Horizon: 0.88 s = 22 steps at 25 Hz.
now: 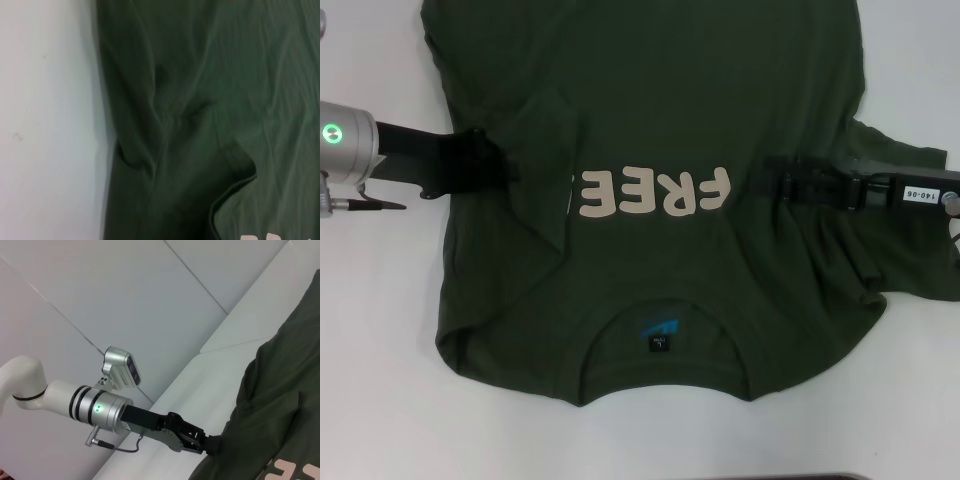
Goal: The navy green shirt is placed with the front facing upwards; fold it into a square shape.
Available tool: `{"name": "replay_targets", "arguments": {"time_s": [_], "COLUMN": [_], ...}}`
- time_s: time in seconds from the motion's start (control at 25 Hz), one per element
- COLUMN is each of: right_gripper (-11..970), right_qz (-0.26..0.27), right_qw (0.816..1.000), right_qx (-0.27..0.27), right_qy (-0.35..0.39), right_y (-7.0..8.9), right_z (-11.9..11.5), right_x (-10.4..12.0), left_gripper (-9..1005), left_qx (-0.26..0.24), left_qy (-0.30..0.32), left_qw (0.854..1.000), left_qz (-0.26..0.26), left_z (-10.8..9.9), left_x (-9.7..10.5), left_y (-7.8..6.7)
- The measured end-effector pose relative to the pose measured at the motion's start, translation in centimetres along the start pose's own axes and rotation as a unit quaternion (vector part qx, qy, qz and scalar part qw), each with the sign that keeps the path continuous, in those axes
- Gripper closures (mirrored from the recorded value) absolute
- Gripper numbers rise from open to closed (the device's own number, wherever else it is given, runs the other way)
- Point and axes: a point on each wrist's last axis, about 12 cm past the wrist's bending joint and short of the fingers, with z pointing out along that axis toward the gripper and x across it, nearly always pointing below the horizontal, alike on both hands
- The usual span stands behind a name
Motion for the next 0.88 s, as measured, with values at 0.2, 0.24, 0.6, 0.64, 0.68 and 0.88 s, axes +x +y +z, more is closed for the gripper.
{"name": "replay_targets", "arguments": {"time_s": [0.2, 0.24, 0.6, 0.64, 0.68, 0.88], "right_gripper": [60, 61, 64, 64, 65, 66], "right_qz": [0.0, -0.001, 0.003, 0.004, 0.005, 0.004], "right_qw": [1.0, 1.0, 1.0, 1.0, 1.0, 1.0], "right_qx": [0.0, 0.001, 0.004, 0.004, 0.005, 0.006], "right_qy": [0.0, 0.0, -0.001, -0.001, -0.001, -0.001], "right_y": [0.0, 0.0, -0.1, -0.1, -0.1, -0.2], "right_z": [0.0, 0.0, 0.0, 0.0, 0.0, 0.0], "right_x": [0.0, -0.1, -0.1, -0.1, -0.1, -0.2], "left_gripper": [854, 899, 995, 995, 994, 994], "left_qx": [0.001, 0.002, 0.076, 0.089, 0.102, 0.118], "left_qy": [-0.002, -0.002, 0.026, 0.029, 0.031, 0.035], "left_qw": [1.0, 1.0, 0.997, 0.996, 0.994, 0.992], "left_qz": [0.0, 0.0, 0.004, 0.007, 0.011, 0.02], "left_z": [-0.1, -0.1, -0.7, -0.7, -0.5, 0.6], "left_x": [-0.1, -0.1, 0.8, 1.1, 1.4, 2.1], "left_y": [0.0, 0.0, -1.2, -1.5, -1.8, -2.8]}}
